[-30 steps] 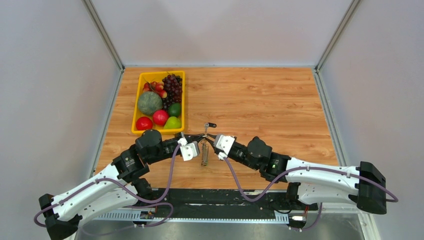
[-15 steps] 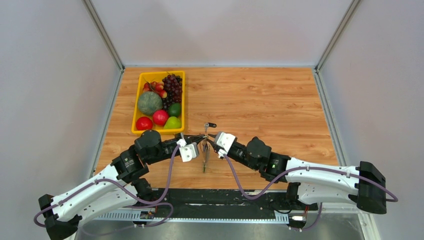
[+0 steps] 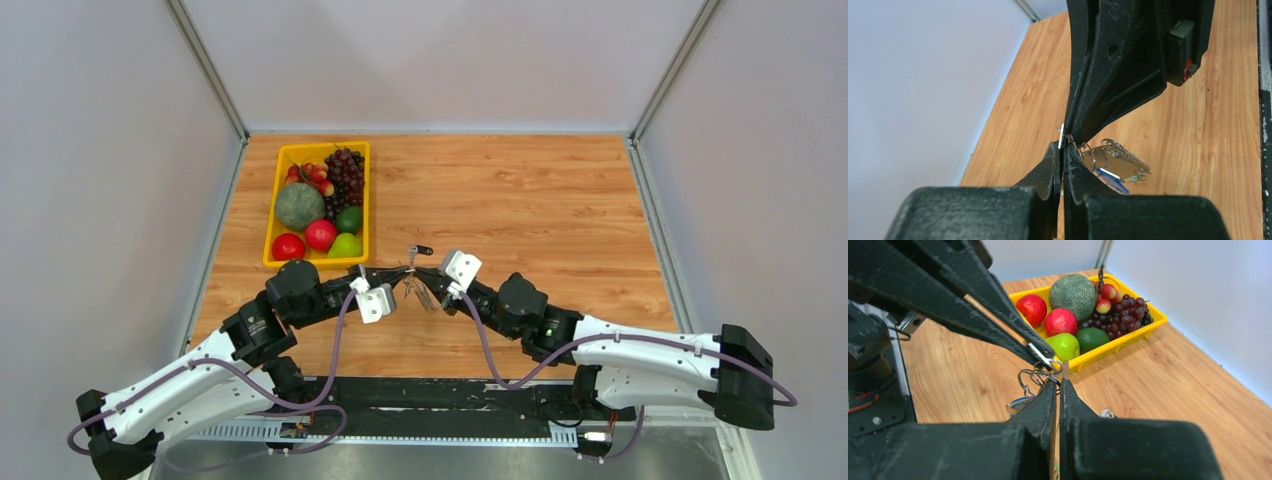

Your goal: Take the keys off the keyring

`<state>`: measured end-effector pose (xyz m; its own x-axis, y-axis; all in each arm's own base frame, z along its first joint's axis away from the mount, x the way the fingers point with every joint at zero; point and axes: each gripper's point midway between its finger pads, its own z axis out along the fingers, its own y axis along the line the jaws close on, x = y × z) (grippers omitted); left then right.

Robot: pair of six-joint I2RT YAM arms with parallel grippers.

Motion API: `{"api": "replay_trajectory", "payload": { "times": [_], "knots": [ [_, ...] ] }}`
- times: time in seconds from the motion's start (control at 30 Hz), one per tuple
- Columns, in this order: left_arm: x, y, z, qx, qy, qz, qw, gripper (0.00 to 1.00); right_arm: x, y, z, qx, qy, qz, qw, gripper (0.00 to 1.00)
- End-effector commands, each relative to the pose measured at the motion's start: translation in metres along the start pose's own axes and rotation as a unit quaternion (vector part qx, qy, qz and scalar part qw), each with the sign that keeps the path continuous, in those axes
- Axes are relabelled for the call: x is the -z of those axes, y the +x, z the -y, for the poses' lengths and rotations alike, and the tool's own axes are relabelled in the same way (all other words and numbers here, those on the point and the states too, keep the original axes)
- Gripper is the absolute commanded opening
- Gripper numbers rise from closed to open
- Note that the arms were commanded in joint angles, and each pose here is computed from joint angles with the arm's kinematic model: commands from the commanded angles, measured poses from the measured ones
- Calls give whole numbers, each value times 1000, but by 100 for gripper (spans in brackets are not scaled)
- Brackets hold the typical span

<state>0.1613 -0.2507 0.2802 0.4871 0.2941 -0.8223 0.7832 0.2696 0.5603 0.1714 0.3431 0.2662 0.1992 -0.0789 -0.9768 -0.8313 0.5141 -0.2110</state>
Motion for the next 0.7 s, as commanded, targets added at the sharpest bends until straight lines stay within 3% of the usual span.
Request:
{"api": "replay_trajectory", "payload": {
  "times": [0.0, 0.13, 0.33, 0.37, 0.47, 0.67],
  "knots": [
    [1, -21, -9, -12, -12, 39, 999, 0, 8, -24, 22, -123, 49, 41, 990, 0],
    [0, -19, -8, -11, -11, 37, 999, 0, 17, -27, 41, -257, 83, 65, 961, 0],
    [-4, -17, 1, -9, 10, 38, 999, 0, 31, -12, 60, -505, 79, 125, 850, 0],
    [-4, -17, 3, -9, 15, 39, 999, 0, 32, -12, 60, -513, 77, 130, 845, 0],
    [-5, -16, 5, -7, 20, 38, 999, 0, 35, -14, 64, -500, 86, 132, 852, 0],
    [-14, 6, -10, 25, -30, -9, 999, 0, 56, -15, 94, -378, 171, 95, 905, 0]
  ]
}}
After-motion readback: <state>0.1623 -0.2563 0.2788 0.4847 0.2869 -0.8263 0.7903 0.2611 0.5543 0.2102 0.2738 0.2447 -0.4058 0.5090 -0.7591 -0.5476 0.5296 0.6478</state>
